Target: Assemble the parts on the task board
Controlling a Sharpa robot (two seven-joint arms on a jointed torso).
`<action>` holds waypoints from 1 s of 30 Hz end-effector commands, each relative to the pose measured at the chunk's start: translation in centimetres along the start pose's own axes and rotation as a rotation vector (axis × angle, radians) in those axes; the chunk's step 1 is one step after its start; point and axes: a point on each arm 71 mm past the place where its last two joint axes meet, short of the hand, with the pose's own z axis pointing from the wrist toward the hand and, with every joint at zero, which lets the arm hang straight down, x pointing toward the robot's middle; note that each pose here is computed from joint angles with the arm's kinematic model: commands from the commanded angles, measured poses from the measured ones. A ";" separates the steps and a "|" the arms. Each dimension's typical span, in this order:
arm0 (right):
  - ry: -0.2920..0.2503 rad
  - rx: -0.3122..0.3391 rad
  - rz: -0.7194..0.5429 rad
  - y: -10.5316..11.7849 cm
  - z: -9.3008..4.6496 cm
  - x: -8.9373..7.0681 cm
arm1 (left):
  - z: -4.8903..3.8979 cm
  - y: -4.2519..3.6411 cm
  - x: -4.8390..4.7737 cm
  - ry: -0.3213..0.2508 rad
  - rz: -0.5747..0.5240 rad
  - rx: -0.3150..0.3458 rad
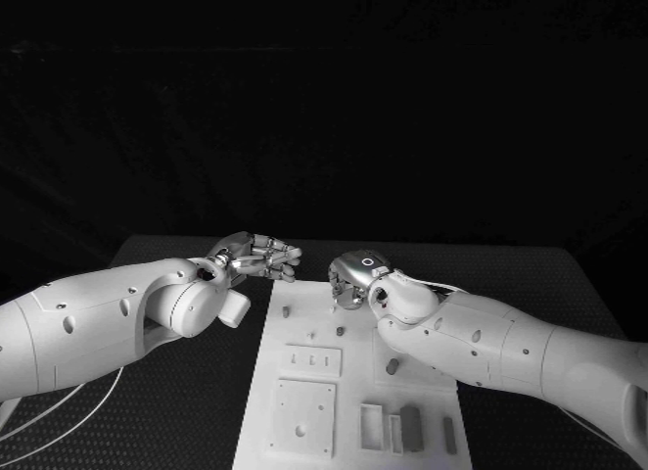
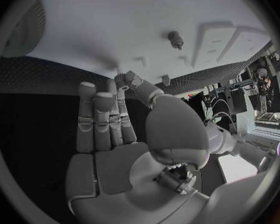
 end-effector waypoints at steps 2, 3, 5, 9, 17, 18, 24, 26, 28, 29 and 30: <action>0.037 0.017 -0.014 -0.4 -0.2 0.7 | 0.03 -0.23 0.11 0.005 0.000 0.009; 0.041 0.018 -0.015 -0.4 -0.2 0.7 | 0.02 -0.22 0.08 0.004 0.000 0.009; 0.046 0.019 -0.017 -0.5 -0.3 0.8 | 0.02 -0.21 0.05 0.003 0.000 0.009; 0.053 0.014 -0.018 -0.3 -0.4 0.9 | -0.03 -0.20 -0.05 0.002 0.000 0.008; 0.060 0.007 -0.022 0.0 -0.5 1.0 | 0.00 -0.18 -0.14 -0.001 0.000 0.008; 0.062 0.007 -0.023 0.0 -0.5 1.0 | 0.00 -0.19 -0.12 -0.001 0.000 0.008; 0.066 0.004 -0.022 0.1 -0.5 1.2 | -0.01 -0.15 -0.30 -0.006 0.001 0.007; 0.067 0.006 -0.023 0.0 -0.5 1.2 | 0.01 -0.16 -0.28 -0.005 0.001 0.007; 0.064 0.008 -0.023 -0.1 -0.5 1.2 | 0.03 -0.16 -0.23 -0.003 0.001 0.007; 0.061 0.012 -0.016 -0.1 -0.5 1.2 | 0.03 -0.17 -0.21 -0.003 0.001 0.007; 0.060 0.012 -0.014 -0.1 -0.5 1.2 | 0.03 -0.17 -0.21 -0.003 0.001 0.007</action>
